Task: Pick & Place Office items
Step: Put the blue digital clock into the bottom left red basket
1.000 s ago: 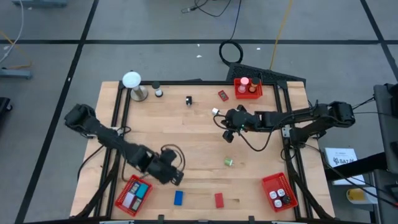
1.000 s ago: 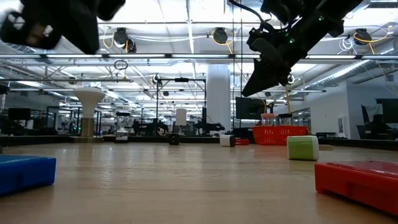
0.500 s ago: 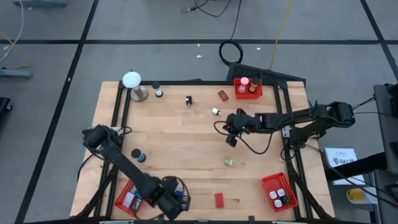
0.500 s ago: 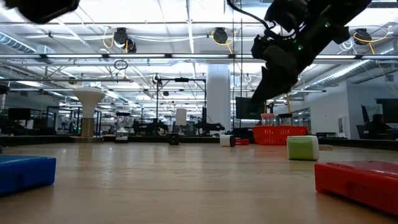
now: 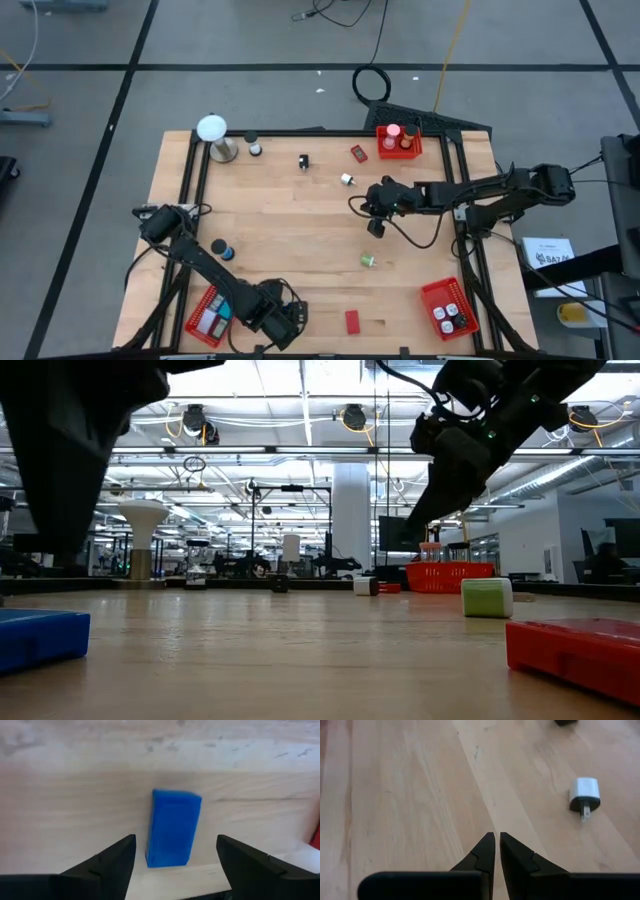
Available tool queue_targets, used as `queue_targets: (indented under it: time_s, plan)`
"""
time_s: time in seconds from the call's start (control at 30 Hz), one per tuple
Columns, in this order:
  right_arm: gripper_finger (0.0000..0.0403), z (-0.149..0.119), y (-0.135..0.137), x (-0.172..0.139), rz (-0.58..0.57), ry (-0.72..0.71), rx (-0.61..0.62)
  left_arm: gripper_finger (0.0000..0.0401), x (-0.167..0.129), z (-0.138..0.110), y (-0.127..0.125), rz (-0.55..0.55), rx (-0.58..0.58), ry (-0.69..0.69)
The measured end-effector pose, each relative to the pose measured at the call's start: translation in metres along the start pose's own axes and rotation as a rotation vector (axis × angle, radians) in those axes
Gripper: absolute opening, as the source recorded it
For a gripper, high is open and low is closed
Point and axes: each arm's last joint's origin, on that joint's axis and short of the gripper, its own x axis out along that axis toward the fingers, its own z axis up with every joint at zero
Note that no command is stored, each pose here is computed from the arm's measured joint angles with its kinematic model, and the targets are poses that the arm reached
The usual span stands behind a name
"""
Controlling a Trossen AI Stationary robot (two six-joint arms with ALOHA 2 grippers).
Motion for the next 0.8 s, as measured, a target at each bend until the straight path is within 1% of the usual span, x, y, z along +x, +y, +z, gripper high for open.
queue_targets:
  time_s: [0.23, 0.4, 0.53, 0.63, 0.8]
  plan:
    - [0.0017, 0.002, 0.0, -0.005, 0.004, -0.017, 0.002, 0.0248, 0.008, 0.006, -0.004, 0.021, 0.04, 0.001]
    - [0.0017, 0.003, 0.0, -0.006, 0.004, -0.021, 0.003, 0.0245, 0.018, 0.005, -0.001, 0.076, 0.047, 0.026]
    - [0.0017, 0.003, 0.0, -0.006, 0.005, -0.024, 0.003, 0.0238, 0.021, 0.004, -0.001, 0.088, 0.051, 0.042]
    - [0.0017, 0.004, -0.001, -0.006, -0.013, -0.037, 0.003, 0.0215, 0.021, 0.004, -0.001, 0.092, 0.051, 0.04]
    - [0.0017, 0.004, -0.001, -0.006, -0.024, -0.039, 0.004, 0.0161, 0.022, 0.005, 0.0, 0.1, 0.055, 0.036]
